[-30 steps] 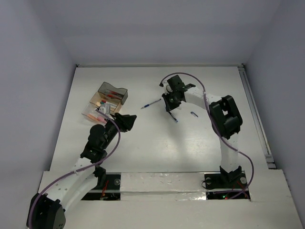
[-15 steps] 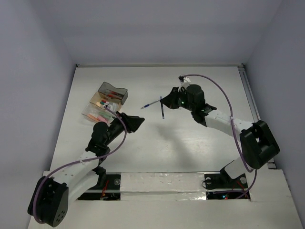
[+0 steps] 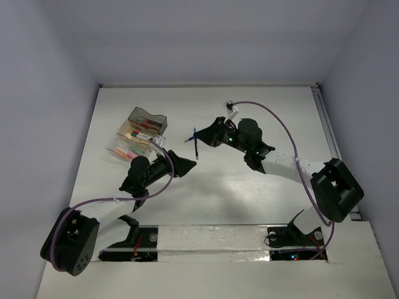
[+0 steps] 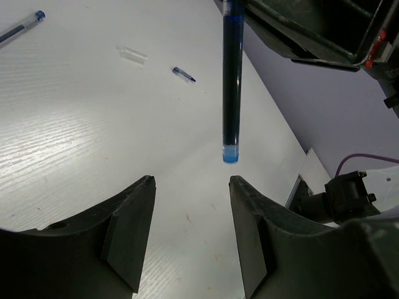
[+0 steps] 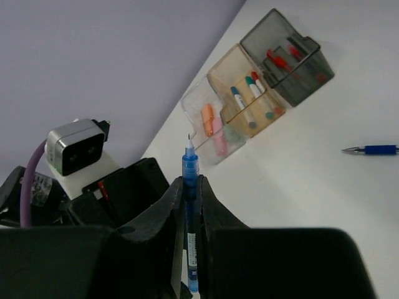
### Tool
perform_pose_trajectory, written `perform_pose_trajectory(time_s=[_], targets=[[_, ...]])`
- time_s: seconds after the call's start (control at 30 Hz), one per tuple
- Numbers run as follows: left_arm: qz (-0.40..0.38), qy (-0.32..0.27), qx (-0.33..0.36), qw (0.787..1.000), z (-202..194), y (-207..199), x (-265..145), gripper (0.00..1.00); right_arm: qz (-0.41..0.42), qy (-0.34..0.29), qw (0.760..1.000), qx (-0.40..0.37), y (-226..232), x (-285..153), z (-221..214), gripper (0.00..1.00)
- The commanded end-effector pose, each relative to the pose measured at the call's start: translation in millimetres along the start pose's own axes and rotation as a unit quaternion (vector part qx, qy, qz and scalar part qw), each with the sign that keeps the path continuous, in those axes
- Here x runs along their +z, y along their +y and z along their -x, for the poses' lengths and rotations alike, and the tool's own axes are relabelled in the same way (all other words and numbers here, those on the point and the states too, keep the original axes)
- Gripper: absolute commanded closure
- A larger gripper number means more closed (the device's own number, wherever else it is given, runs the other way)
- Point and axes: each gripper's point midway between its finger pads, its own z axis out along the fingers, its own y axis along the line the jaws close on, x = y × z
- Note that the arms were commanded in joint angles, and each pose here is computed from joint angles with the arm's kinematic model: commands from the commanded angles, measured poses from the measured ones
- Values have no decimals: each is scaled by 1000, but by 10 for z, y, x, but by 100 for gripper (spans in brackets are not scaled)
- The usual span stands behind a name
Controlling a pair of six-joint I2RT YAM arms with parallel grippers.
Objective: Sort the stationery into containers
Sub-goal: Pick up the pen from the center of the board, then move the pen cap to the center of the board.
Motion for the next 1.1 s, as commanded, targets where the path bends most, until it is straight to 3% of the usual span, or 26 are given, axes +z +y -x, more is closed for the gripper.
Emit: perform_pose_trajectory(time_s=[0.0, 0.6, 0.7, 0.77, 0.8, 0.83, 0.87, 1.0, 1.03, 1.07], targets=[[-41, -32, 34, 998, 250, -228, 56, 53, 52, -17, 998, -7, 289, 61, 53, 100], [-48, -73, 44, 995, 370, -307, -46, 54, 118, 22, 992, 30, 616, 58, -284, 100], [-48, -72, 41, 995, 367, -306, -39, 59, 116, 24, 992, 30, 595, 71, -303, 100], [-48, -73, 40, 995, 372, -308, -39, 70, 116, 23, 993, 31, 592, 70, -304, 100], [-48, -73, 41, 995, 372, -307, -39, 75, 114, 23, 993, 31, 579, 73, -310, 100], [-47, -72, 41, 995, 369, -304, -39, 90, 112, 23, 993, 31, 568, 74, -314, 100], [-45, -73, 40, 995, 373, -299, -40, 97, 109, 23, 993, 31, 556, 75, -317, 100], [-40, -72, 41, 996, 379, -286, -36, 100, 95, 23, 995, 29, 513, 71, -318, 100], [-40, -72, 41, 996, 377, -284, -37, 100, 93, 20, 995, 21, 522, 59, -291, 97], [-39, -73, 41, 996, 384, -284, -38, 100, 88, 21, 996, 15, 512, 55, -283, 85]])
